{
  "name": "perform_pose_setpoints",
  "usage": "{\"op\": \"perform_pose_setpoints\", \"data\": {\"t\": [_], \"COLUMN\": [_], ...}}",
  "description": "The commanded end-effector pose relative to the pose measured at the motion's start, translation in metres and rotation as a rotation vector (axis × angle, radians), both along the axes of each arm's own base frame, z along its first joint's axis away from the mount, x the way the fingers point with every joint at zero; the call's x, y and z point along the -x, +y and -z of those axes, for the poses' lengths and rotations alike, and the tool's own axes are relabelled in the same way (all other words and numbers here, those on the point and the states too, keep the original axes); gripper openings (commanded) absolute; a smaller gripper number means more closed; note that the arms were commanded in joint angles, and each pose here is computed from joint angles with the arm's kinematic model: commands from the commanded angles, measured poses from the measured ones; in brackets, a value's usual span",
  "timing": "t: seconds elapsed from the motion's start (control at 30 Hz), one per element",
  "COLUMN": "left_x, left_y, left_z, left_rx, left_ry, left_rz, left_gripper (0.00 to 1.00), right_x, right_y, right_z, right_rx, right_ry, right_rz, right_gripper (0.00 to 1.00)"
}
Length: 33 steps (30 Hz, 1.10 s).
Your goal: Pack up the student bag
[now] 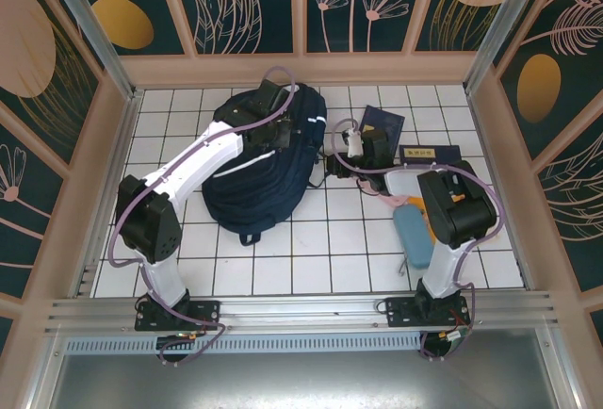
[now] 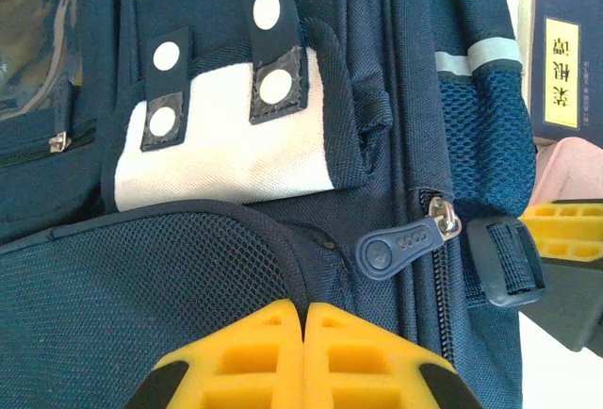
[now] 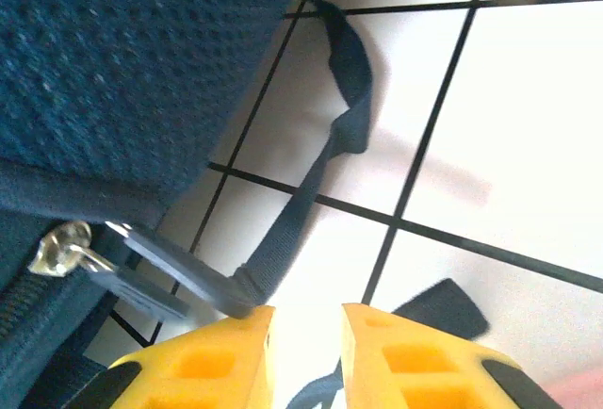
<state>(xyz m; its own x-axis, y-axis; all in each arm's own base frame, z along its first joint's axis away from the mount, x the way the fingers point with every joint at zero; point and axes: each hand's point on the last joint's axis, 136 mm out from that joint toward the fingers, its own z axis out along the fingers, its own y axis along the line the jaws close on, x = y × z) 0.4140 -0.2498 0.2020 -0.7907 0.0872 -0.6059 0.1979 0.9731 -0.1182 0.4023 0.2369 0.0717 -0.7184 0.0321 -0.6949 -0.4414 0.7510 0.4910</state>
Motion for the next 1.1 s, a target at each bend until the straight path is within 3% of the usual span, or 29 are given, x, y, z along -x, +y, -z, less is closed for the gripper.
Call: {"op": "perform_pose_setpoints", "data": {"t": [0.0,0.2,0.37,0.47,0.6,0.77,1.07], "left_x": [-0.014,-0.014,-0.013,-0.013,-0.011,-0.011,-0.011], "left_y": [0.007,0.003,0.002,0.0,0.0,-0.001,-0.004], "left_z": [-0.06,-0.061,-0.064,-0.064,-0.065,-0.067,-0.068], "left_rx": [0.037,0.044,0.052,0.053,0.059,0.066,0.085], "left_ry": [-0.168,-0.164,-0.168,-0.164,-0.161,-0.16,-0.157], "left_rz": [-0.008,0.016,0.022,0.025,0.027,0.029,0.036], "left_gripper": [0.0,0.0,0.0,0.0,0.0,0.0,0.0], "right_x": [-0.002,0.041,0.056,0.052,0.034,0.018,0.002], "right_y": [0.002,0.024,0.039,0.044,0.044,0.044,0.046], "right_z": [-0.036,-0.049,-0.056,-0.054,-0.047,-0.039,-0.051], "right_rx": [-0.062,-0.205,-0.312,-0.337,-0.337,-0.343,-0.5], "right_ry": [-0.117,-0.08,-0.019,0.004,0.014,0.015,0.021], "right_rz": [0.002,-0.196,-0.301,-0.314,-0.257,-0.211,-0.169], "right_gripper": [0.27,0.3,0.29,0.24,0.31,0.31,0.43]}}
